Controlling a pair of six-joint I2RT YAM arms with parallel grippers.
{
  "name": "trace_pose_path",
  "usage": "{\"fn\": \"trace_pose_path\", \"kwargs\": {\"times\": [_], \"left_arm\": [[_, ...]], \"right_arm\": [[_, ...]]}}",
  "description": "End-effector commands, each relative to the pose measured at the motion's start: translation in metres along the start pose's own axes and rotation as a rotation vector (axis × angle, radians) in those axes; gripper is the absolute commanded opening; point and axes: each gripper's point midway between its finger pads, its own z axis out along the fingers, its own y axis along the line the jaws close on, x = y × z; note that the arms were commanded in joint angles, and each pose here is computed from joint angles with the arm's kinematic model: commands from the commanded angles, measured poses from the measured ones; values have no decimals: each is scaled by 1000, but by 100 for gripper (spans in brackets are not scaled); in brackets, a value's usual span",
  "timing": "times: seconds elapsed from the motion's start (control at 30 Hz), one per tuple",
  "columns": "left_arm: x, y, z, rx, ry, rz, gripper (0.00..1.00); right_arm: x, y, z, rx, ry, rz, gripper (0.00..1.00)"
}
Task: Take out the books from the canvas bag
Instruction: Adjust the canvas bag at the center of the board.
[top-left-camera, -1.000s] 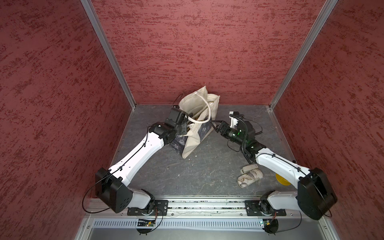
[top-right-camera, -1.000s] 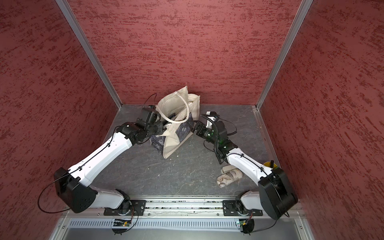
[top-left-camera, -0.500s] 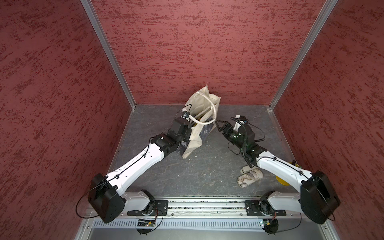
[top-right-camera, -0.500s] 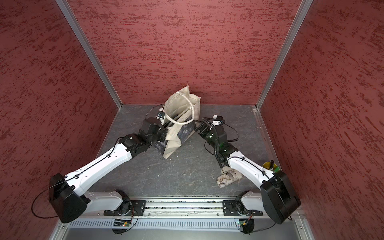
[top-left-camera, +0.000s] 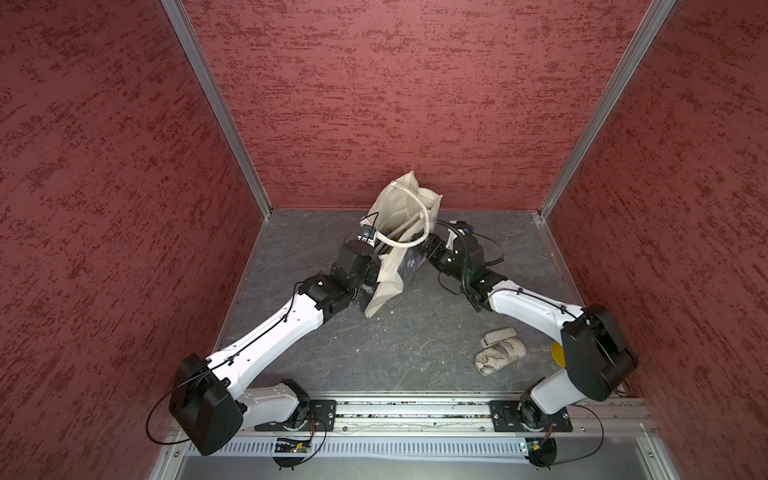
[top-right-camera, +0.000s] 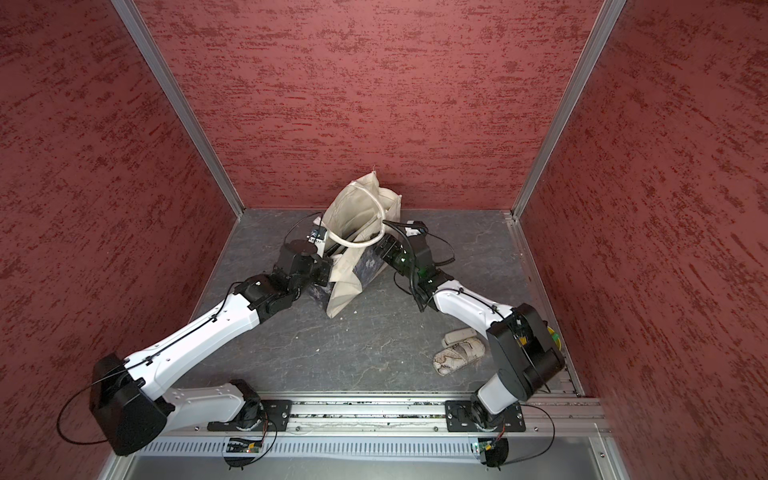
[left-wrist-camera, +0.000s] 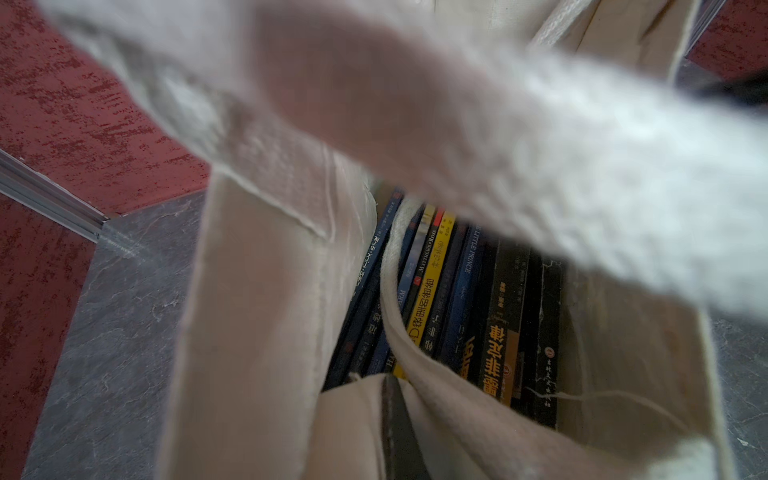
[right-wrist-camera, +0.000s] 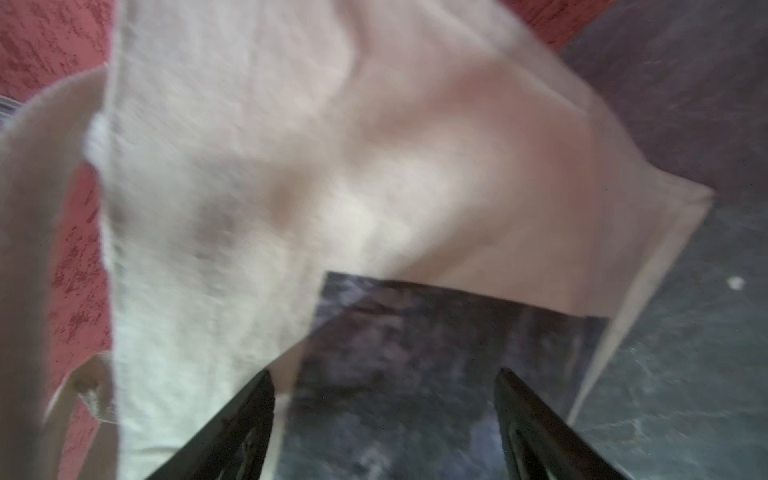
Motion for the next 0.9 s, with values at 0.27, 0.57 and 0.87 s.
{"fn": "trace_pose_path", "kwargs": {"times": [0.27, 0.57, 0.87], "left_arm": [[-38, 3, -17, 35, -169, -64, 0], [-35, 1, -19, 61, -170, -77, 0], [-36, -5, -24, 97, -176, -83, 0]], "right_arm": [[1, 135, 55, -89, 111, -224, 83], [25, 166, 102, -46, 242, -374, 88], [-36, 201, 32, -19, 51, -496, 99]]}}
